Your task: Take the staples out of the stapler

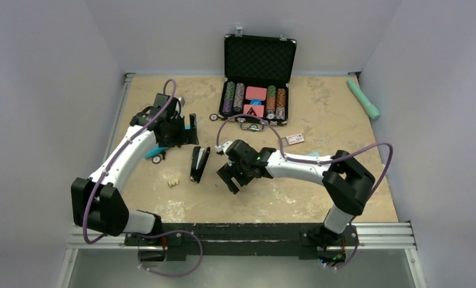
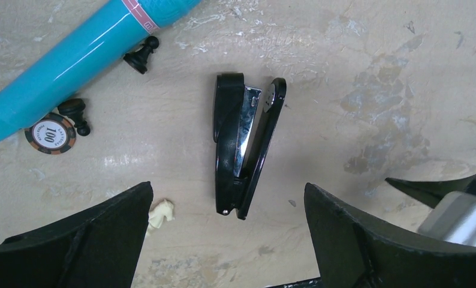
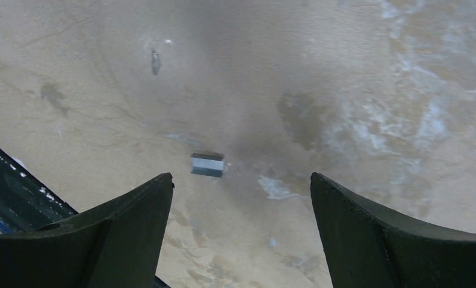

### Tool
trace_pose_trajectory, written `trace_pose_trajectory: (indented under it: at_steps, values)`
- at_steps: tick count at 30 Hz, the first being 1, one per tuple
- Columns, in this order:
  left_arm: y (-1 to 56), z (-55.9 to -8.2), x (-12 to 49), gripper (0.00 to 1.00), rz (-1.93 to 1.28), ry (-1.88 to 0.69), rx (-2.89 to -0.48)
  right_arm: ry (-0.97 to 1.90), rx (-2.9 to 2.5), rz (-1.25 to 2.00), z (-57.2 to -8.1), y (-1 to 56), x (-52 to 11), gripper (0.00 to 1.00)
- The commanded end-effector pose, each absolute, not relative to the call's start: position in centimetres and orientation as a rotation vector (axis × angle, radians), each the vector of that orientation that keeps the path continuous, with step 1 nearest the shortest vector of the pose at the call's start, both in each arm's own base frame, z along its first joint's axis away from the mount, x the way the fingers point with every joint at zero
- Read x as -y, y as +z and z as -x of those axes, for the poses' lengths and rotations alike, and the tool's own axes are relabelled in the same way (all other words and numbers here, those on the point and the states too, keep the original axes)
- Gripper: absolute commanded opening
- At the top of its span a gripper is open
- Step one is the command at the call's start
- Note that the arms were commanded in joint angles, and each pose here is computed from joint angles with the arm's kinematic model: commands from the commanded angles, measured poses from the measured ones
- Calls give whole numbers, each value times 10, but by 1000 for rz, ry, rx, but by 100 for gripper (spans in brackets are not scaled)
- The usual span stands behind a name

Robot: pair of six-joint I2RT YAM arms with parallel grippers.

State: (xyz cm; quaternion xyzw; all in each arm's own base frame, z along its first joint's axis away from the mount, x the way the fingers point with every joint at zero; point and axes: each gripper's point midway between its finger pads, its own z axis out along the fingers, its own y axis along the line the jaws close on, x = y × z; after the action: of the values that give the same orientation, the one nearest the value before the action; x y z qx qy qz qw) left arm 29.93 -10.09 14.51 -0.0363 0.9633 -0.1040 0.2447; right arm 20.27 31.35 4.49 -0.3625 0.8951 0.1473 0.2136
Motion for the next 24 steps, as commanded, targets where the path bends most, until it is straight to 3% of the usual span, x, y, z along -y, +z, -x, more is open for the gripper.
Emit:
trace_pose_trajectory:
  at_steps: [1, 15, 24]
  values:
    - [154, -307, 102, 100, 137, -314, -2561, 393, -2444, 1033, -194, 49, -339, 87]
    - [157, -302, 107, 99, 136, -354, -2545, 340, -2469, 1009, -192, 37, -343, 84]
    - [158, -303, 106, 98, 131, -351, -2540, 296, -2471, 1077, -195, 32, -346, 67]
